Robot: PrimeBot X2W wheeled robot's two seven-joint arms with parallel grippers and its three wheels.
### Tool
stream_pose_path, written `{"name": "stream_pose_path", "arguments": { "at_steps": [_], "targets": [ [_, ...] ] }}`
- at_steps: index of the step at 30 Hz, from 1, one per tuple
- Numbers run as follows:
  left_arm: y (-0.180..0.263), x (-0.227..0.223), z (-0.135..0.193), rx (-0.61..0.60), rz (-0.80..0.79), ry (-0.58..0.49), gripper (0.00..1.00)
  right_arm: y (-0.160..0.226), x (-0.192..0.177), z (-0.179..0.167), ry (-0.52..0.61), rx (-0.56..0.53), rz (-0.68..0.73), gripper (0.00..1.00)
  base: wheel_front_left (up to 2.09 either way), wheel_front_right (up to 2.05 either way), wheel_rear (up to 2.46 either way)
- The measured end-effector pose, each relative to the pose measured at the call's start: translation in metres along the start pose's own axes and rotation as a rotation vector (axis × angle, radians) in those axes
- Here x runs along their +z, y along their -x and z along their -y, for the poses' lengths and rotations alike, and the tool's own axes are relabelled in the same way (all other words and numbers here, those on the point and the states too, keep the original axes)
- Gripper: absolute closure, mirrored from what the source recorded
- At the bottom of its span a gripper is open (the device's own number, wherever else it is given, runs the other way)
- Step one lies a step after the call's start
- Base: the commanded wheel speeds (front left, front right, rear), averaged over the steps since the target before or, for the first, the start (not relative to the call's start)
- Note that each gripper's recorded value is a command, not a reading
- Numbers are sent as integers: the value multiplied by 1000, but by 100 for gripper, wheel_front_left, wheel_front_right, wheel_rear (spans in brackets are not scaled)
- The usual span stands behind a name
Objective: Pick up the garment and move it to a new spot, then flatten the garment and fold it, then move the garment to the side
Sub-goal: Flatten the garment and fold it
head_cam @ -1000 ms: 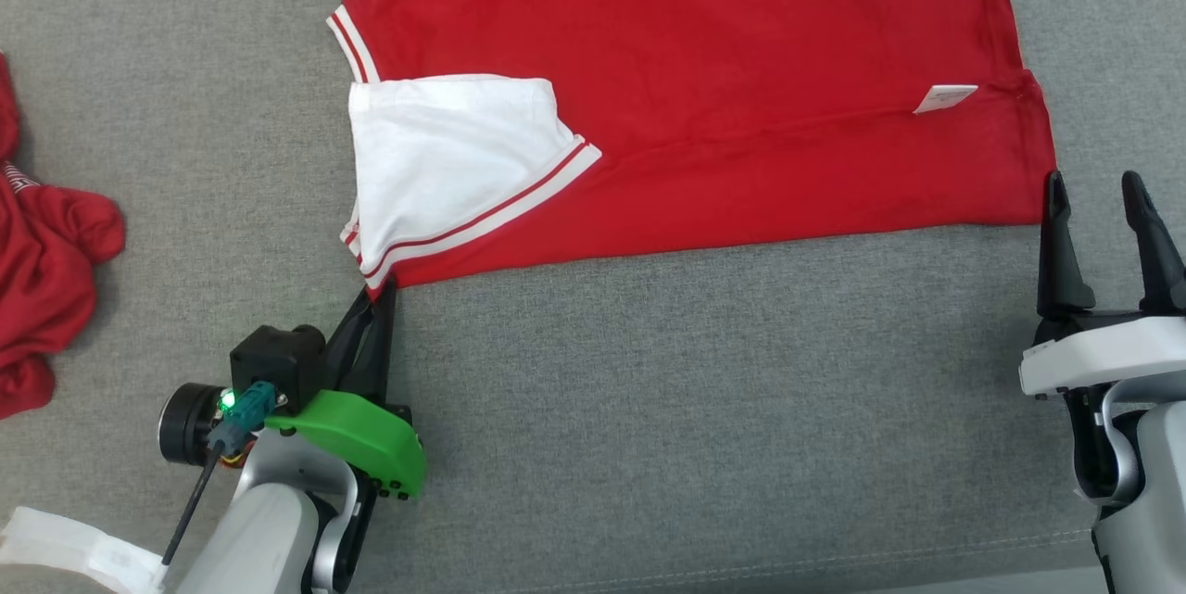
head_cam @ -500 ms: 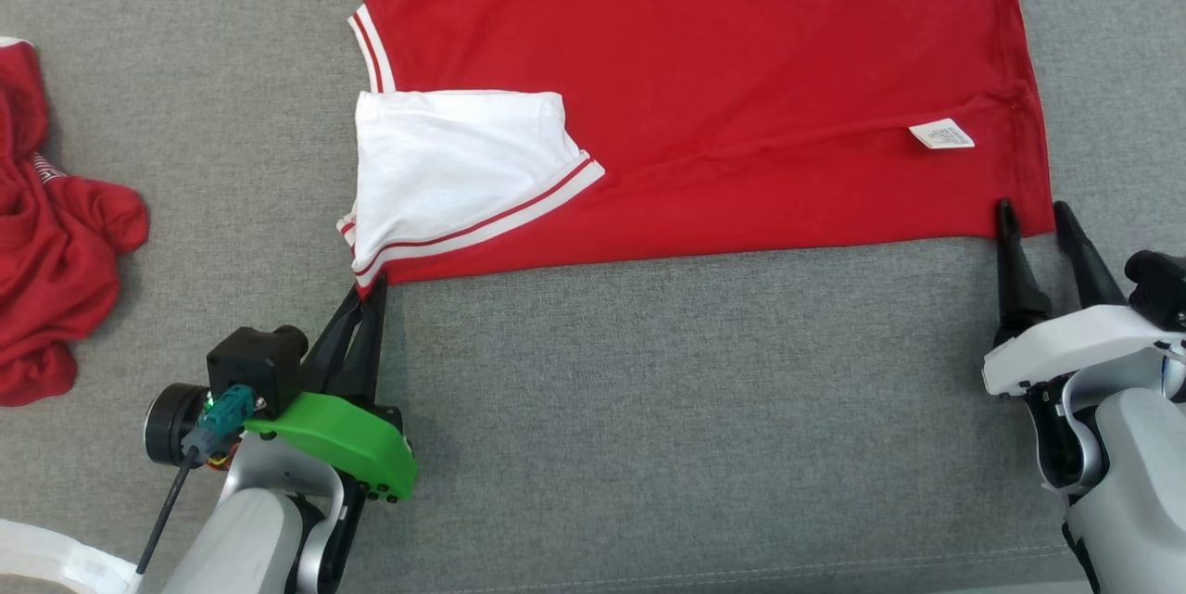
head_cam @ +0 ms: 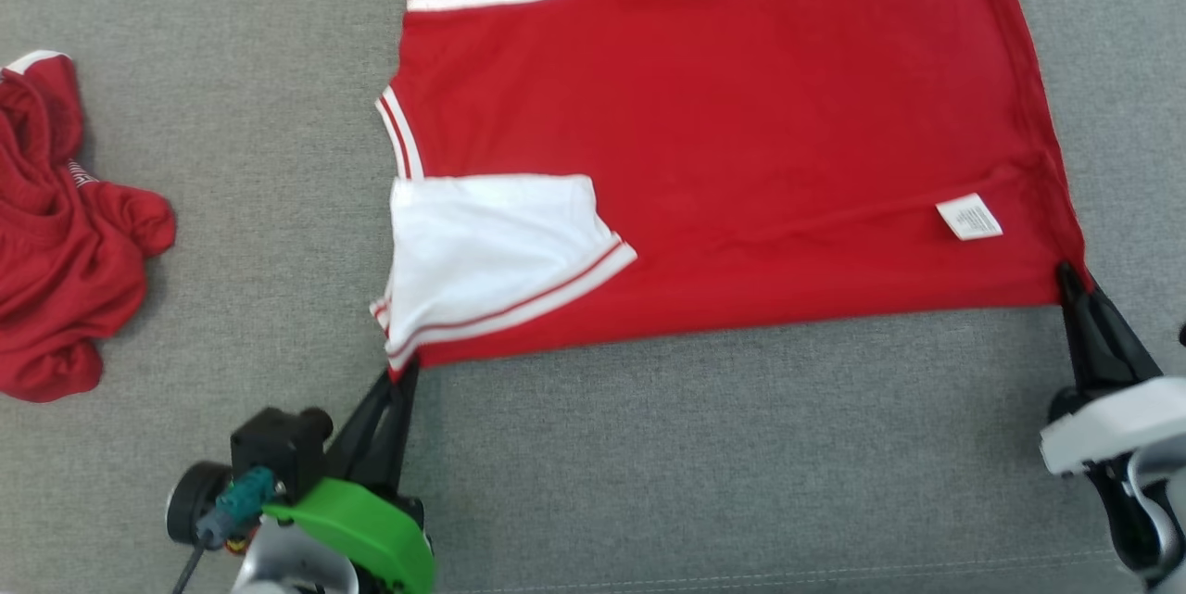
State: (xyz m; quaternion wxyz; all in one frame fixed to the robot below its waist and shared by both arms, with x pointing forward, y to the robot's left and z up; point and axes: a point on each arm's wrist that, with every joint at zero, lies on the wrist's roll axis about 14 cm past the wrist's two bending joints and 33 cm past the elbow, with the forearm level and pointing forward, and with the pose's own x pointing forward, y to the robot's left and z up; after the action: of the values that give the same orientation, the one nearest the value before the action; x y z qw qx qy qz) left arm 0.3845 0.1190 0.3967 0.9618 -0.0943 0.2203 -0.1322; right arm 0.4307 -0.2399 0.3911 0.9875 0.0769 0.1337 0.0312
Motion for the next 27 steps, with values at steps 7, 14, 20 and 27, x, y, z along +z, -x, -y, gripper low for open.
{"name": "stream_pose_path", "arguments": {
  "at_steps": [7,14,20,27],
  "targets": [
    [34,-22,9,2,-95,24,100,34,-12,11,34,11,-61,100,0,0,0],
    [54,-31,14,1,-160,48,100,54,-15,8,50,27,-95,100,0,0,0],
    [57,-37,17,0,-193,74,65,56,-19,3,29,26,-120,56,0,0,0],
    [62,-45,17,-1,-221,58,0,64,-17,6,31,19,-123,0,0,0,0]
  ]
}}
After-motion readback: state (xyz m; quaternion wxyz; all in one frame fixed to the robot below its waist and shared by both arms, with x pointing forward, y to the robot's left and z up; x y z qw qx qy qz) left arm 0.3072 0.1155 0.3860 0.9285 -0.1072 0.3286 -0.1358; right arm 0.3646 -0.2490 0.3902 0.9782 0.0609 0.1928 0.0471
